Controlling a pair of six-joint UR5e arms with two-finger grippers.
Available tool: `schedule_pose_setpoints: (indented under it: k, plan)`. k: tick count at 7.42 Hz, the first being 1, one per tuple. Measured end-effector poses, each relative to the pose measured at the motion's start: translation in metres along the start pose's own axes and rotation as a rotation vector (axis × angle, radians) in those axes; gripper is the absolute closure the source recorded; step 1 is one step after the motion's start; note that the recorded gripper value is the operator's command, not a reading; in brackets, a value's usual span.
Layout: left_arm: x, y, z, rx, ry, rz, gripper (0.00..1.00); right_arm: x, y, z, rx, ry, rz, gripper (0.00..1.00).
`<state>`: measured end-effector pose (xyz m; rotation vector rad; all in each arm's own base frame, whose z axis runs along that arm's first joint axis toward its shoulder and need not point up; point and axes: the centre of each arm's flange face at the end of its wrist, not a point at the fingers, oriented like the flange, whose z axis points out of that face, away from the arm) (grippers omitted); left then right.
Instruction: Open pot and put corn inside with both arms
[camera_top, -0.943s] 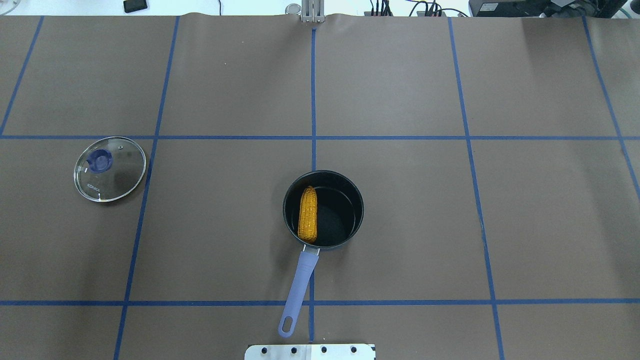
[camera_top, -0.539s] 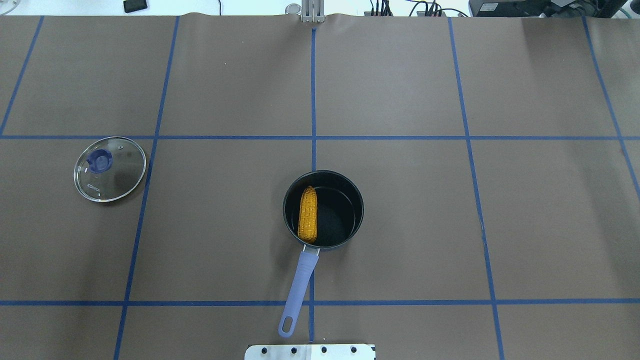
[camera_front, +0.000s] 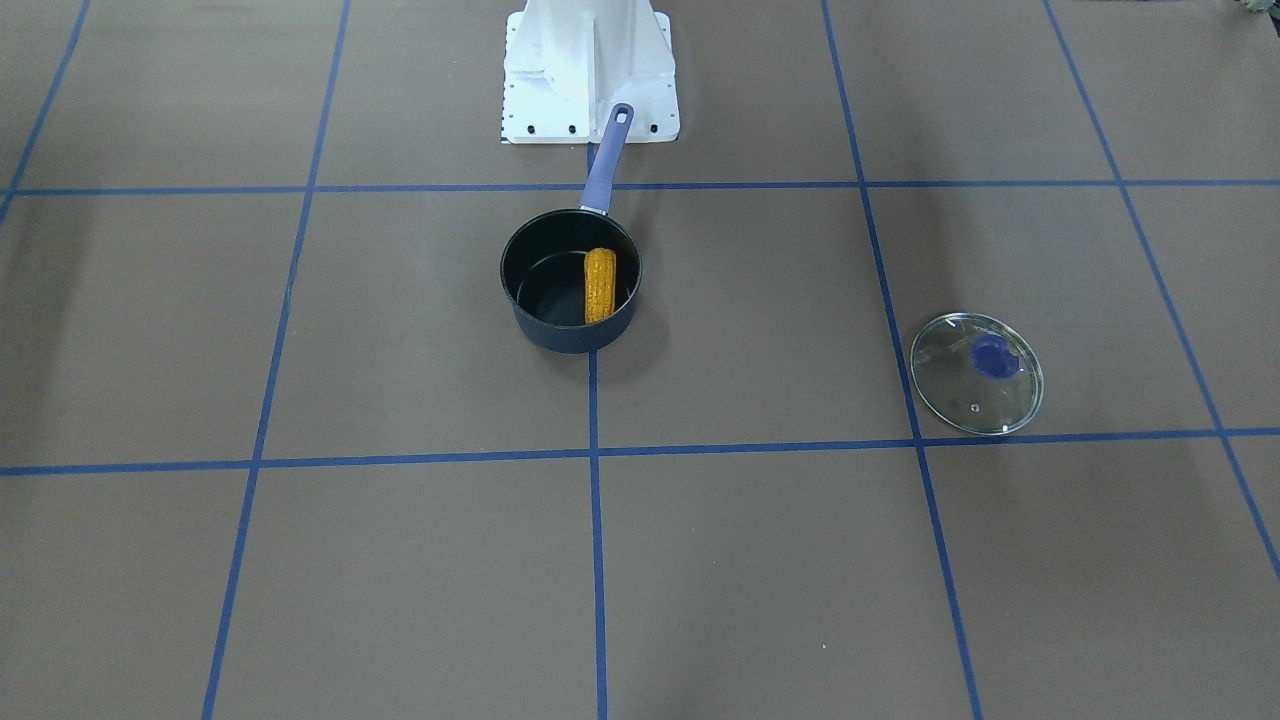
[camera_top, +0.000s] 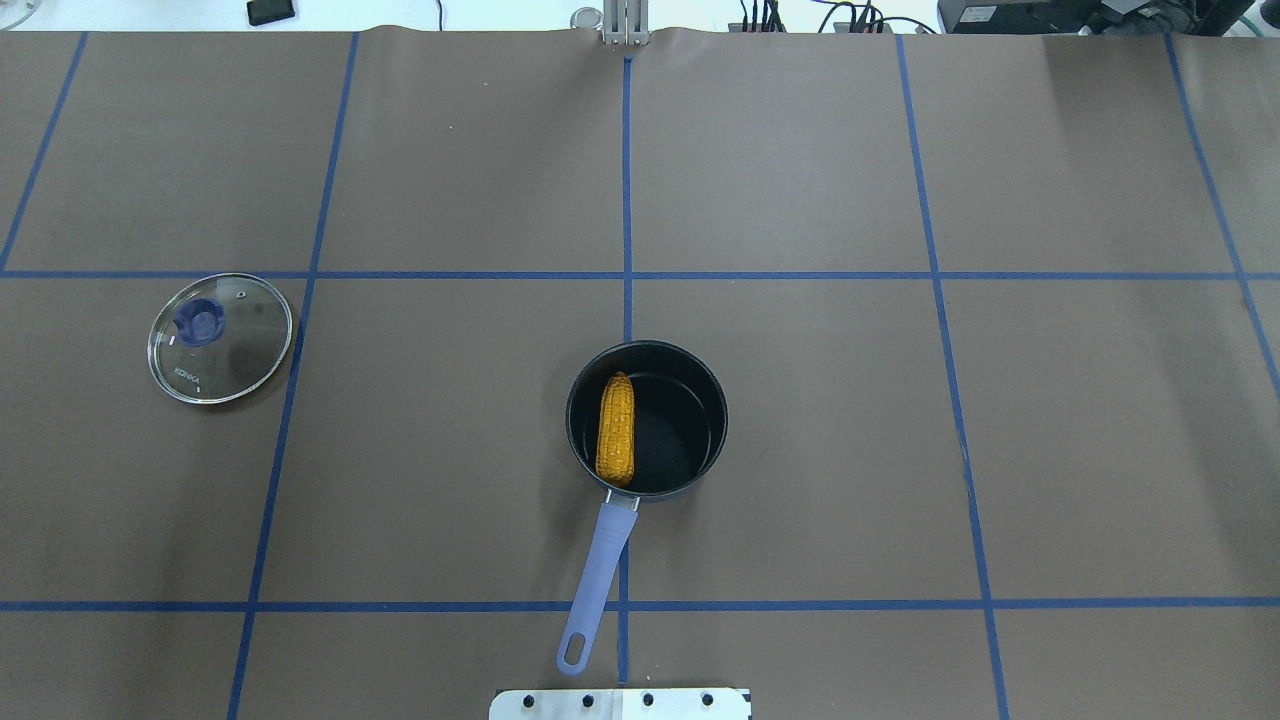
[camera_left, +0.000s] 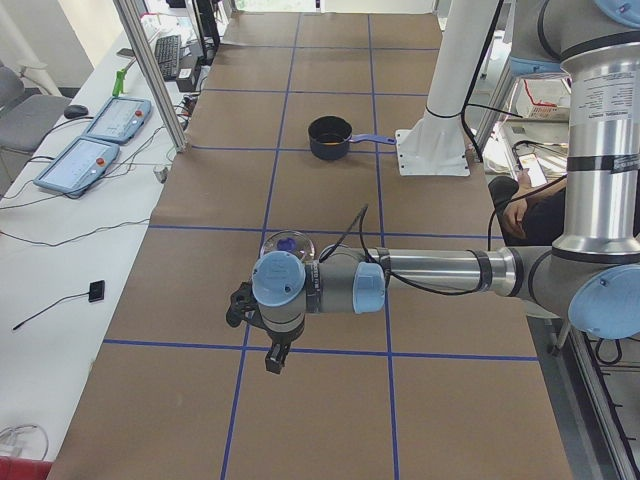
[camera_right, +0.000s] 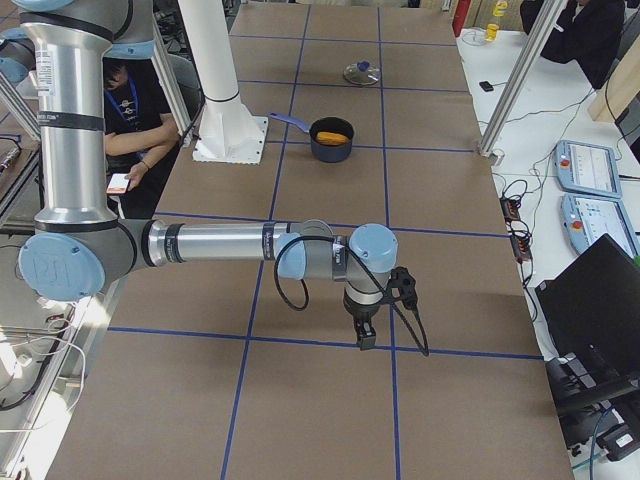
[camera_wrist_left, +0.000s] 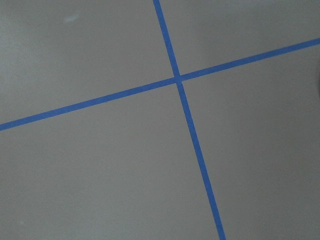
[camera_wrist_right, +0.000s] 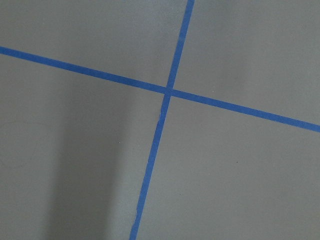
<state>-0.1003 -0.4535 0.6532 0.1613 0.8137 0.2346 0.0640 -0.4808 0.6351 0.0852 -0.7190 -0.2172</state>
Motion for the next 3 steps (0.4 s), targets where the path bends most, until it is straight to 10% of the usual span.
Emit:
schedule_pose_setpoints:
  k: [3]
  plan:
    - [-0.0007, 0.0055, 0.0023, -0.005, 0.002, -0.006, 0.01, -0.0018, -0.0013, -0.0003, 0.001, -0.001, 0.011, 0.00]
